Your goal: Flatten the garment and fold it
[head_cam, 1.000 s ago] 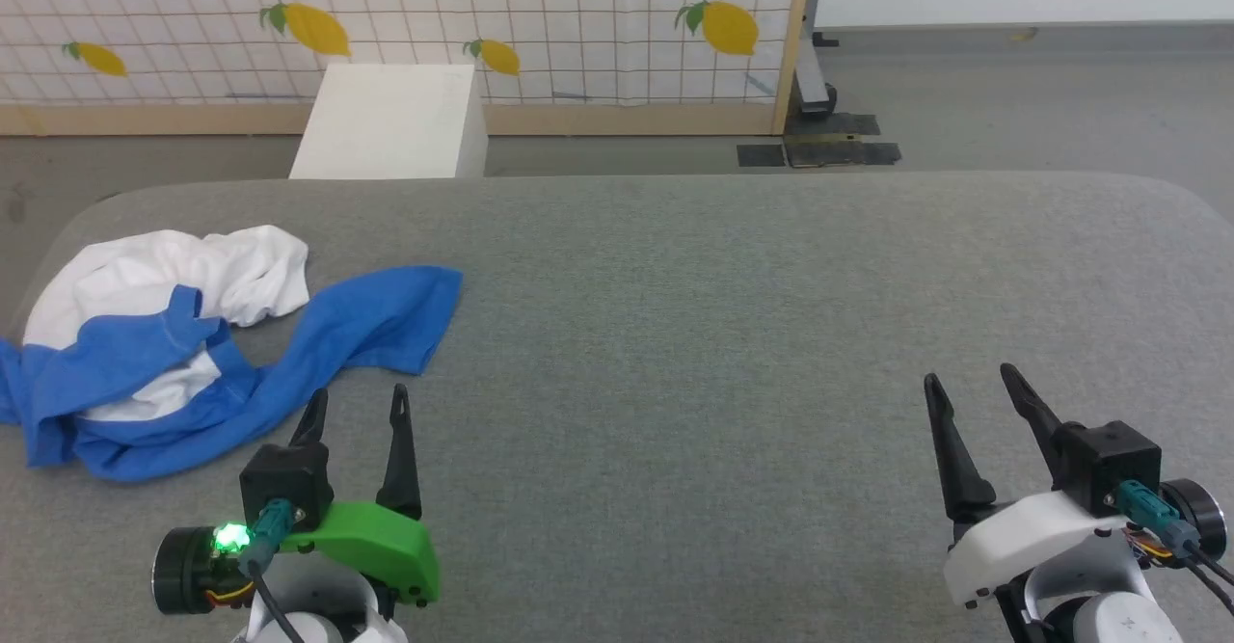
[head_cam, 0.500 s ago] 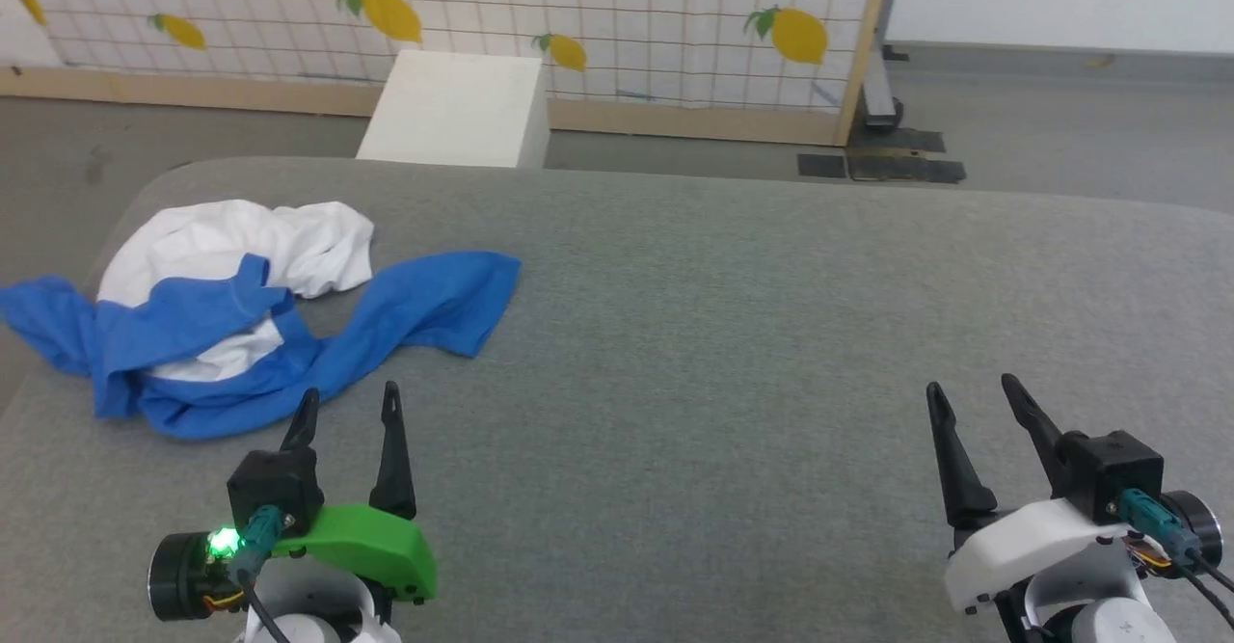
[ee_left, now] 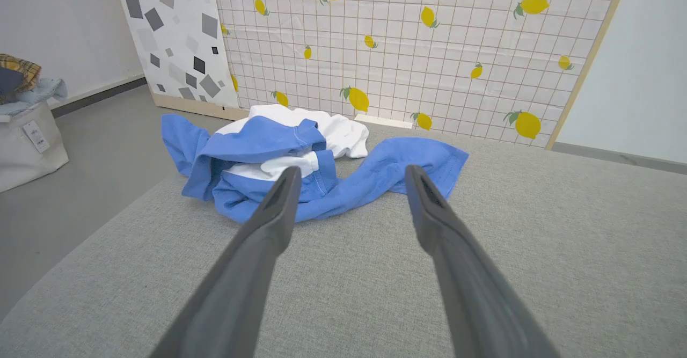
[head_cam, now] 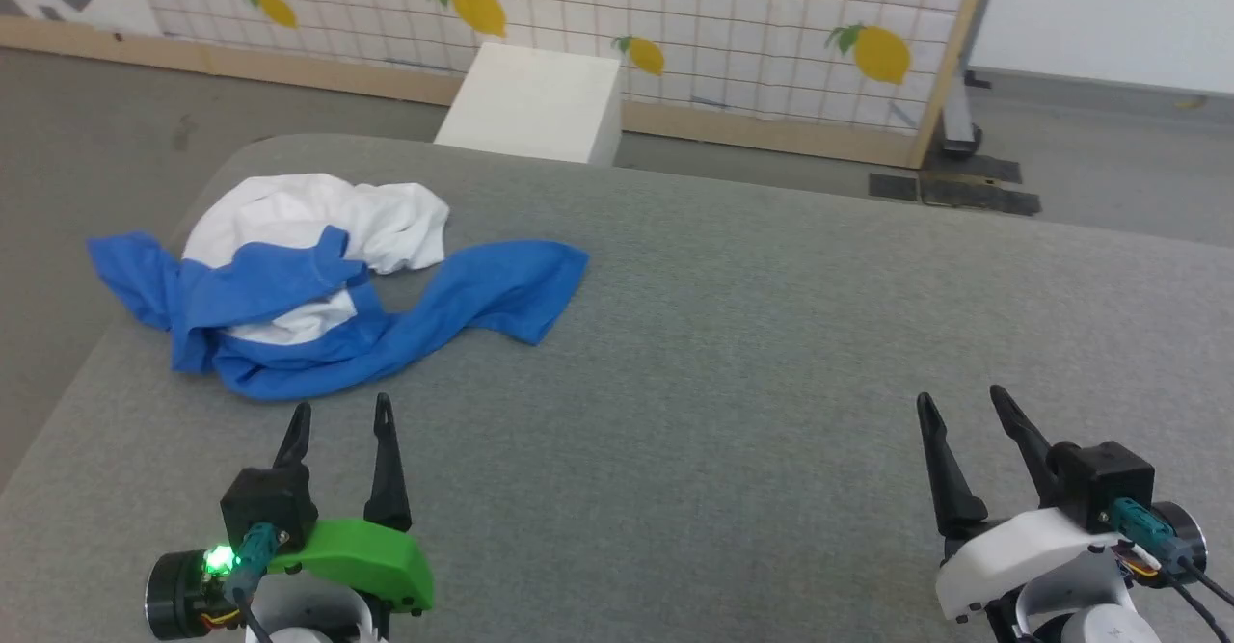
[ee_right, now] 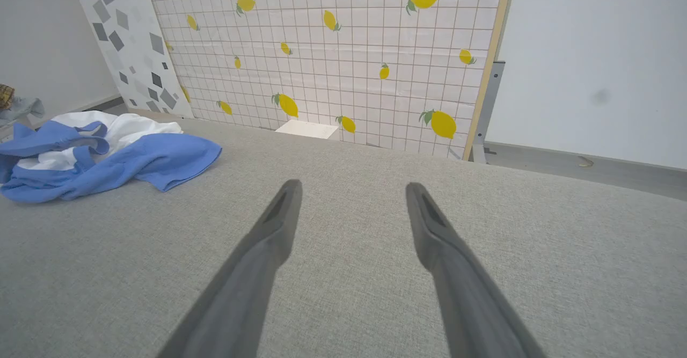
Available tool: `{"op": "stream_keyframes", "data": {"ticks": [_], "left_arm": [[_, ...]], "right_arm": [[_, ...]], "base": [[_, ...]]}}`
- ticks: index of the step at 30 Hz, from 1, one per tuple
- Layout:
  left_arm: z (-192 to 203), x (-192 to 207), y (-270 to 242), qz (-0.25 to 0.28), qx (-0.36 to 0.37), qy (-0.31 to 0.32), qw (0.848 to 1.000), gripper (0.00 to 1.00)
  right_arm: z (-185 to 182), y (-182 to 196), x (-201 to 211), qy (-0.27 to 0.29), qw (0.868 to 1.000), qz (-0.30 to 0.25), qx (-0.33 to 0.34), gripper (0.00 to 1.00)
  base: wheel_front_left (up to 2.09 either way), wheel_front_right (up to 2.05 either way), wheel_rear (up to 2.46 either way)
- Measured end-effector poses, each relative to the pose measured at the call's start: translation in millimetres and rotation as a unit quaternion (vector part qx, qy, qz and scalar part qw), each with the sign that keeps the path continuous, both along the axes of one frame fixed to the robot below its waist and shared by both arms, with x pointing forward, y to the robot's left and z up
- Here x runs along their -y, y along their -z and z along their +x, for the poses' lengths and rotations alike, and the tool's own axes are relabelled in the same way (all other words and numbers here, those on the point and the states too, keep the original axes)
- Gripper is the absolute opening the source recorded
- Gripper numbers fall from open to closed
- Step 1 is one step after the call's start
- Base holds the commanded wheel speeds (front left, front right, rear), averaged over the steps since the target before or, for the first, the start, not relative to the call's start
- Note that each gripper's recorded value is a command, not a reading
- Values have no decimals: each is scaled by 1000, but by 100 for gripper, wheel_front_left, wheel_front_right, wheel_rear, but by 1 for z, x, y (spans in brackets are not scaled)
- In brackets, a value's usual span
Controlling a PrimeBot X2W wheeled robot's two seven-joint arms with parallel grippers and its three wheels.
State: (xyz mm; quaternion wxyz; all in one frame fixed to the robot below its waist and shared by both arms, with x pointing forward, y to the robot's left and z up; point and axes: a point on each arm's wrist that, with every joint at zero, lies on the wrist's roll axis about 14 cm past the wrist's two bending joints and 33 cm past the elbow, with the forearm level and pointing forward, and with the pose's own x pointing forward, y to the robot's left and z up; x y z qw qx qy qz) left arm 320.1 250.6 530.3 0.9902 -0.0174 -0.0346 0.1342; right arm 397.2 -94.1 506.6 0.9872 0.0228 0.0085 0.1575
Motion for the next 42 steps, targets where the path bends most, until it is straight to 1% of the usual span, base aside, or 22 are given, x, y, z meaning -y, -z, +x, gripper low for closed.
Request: {"op": "stream_keyframes", "data": {"ticks": [18,24,42], "left_arm": [[-40,-36,6,-10,7,-76,997,100],[-52,-43,8,-20,10,-97,995,100],[-79,-60,13,-25,15,-144,989,100]], "right_arm": [[8,10,-43,-56,998,15,-11,100],[9,13,-55,-72,997,18,-14,100],[11,23,-80,-103,994,25,-23,100]], "base": [[0,0,0],[0,0,0],[0,0,0]]}}
